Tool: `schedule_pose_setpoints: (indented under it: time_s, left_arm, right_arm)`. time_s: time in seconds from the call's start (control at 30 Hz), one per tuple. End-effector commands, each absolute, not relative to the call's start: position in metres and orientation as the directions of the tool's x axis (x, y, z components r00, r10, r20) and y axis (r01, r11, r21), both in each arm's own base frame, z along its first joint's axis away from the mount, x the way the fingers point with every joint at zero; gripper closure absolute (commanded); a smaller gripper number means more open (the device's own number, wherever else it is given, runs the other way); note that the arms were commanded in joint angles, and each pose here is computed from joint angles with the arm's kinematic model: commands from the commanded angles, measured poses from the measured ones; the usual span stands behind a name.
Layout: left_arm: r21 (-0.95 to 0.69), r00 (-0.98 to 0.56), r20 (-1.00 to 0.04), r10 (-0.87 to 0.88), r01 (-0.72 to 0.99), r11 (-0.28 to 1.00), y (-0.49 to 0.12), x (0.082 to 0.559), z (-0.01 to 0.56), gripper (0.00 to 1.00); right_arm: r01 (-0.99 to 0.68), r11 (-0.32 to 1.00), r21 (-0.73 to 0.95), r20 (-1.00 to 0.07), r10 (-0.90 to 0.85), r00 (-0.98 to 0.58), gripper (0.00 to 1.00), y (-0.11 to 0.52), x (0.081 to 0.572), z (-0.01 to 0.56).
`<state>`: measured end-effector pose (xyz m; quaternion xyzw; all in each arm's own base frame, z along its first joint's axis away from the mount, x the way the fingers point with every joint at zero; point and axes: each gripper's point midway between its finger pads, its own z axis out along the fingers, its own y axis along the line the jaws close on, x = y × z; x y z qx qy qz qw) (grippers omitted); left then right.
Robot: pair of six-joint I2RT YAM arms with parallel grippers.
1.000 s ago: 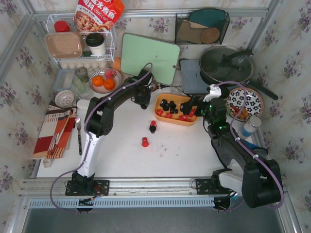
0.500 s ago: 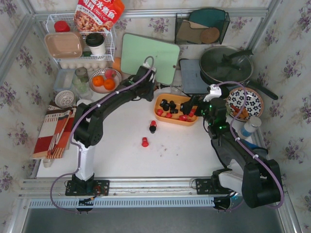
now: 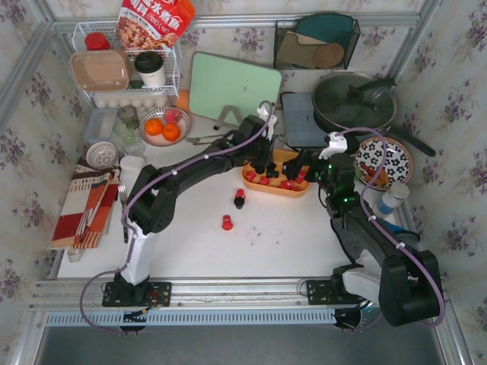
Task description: Mix the coffee capsules in the storage basket
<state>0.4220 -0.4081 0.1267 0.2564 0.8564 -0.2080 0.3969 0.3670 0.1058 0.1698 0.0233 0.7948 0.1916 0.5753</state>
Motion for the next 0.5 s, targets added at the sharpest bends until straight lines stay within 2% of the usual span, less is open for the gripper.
schedule_pose_setpoints:
  time_s: [0.0, 0.2, 0.37, 0.47]
  left_arm:
    - [-0.251, -0.521, -0.837, 0.165, 0.635, 0.731, -0.439, 0.429, 0.138, 0.69]
    - [-0.34, -0.551, -0.826, 0.123, 0.659, 0.671, -0.463, 0.428, 0.125, 0.63]
    - [-0.327, -0.553, -0.824, 0.128, 0.648, 0.688, -0.458, 0.428, 0.122, 0.41]
    - [-0.291, -0.519, -0.845, 0.129, 0.65, 0.702, -0.45, 0.43, 0.136, 0.39]
  right_arm:
    - [-0.179, 0.925, 0.335, -0.909, 0.267, -0.319, 0.0, 0.105, 0.368, 0.176]
    - [-0.177, 0.926, 0.334, -0.91, 0.268, -0.317, 0.0, 0.104, 0.368, 0.176]
    - [-0.177, 0.926, 0.333, -0.91, 0.267, -0.317, 0.0, 0.104, 0.368, 0.177]
    - [-0.175, 0.926, 0.334, -0.91, 0.268, -0.317, 0.0, 0.104, 0.368, 0.176]
